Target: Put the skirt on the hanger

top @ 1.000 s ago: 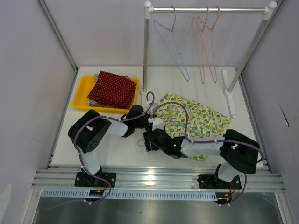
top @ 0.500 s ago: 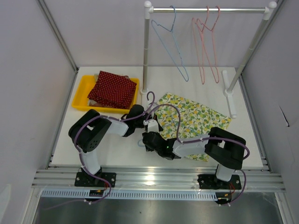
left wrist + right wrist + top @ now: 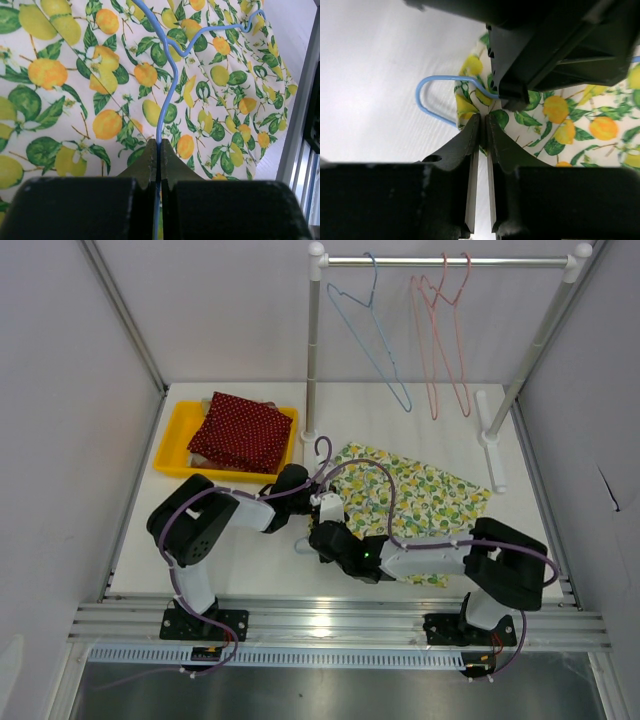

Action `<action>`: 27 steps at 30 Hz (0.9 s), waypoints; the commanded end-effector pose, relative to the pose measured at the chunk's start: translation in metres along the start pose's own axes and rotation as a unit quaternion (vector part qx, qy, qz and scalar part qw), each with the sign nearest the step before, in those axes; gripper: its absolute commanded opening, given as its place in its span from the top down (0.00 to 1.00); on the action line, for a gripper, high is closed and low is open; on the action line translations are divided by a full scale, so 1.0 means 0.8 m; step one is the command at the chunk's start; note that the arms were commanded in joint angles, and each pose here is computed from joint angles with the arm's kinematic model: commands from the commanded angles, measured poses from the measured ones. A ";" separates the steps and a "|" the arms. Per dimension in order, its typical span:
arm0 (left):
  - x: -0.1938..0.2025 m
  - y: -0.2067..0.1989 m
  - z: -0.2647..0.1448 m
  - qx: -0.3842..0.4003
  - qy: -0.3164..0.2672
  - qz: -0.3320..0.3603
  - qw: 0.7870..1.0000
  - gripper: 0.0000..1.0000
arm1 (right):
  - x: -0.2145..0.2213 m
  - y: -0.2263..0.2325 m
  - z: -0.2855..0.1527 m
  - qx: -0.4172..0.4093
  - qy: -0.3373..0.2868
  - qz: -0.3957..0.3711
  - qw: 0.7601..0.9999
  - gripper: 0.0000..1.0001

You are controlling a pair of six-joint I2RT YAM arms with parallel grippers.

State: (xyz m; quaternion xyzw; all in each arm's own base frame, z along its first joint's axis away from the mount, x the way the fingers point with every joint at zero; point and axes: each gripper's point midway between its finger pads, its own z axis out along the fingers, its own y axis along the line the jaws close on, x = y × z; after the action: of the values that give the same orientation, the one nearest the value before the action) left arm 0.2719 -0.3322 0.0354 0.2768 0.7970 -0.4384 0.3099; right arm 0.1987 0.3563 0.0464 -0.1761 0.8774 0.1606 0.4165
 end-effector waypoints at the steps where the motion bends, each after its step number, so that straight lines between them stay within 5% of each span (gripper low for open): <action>1: -0.024 0.001 0.002 0.006 -0.020 0.033 0.999 1.00 | -0.035 -0.001 -0.031 -0.007 -0.034 0.011 0.999 0.86; 5: -0.029 0.001 0.004 0.004 -0.024 0.033 0.999 1.00 | -0.044 0.007 -0.050 -0.031 -0.035 0.016 0.999 0.87; 27: -0.038 -0.012 -0.001 0.016 -0.029 0.034 0.999 1.00 | 0.096 0.053 -0.101 -0.102 0.090 -0.045 0.990 0.86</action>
State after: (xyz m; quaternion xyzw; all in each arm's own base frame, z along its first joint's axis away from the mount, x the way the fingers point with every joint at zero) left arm 0.2741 -0.3332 0.0363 0.2818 0.7997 -0.4333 0.3055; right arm 0.0883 0.3413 0.0406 -0.2749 0.8813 0.1993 0.3286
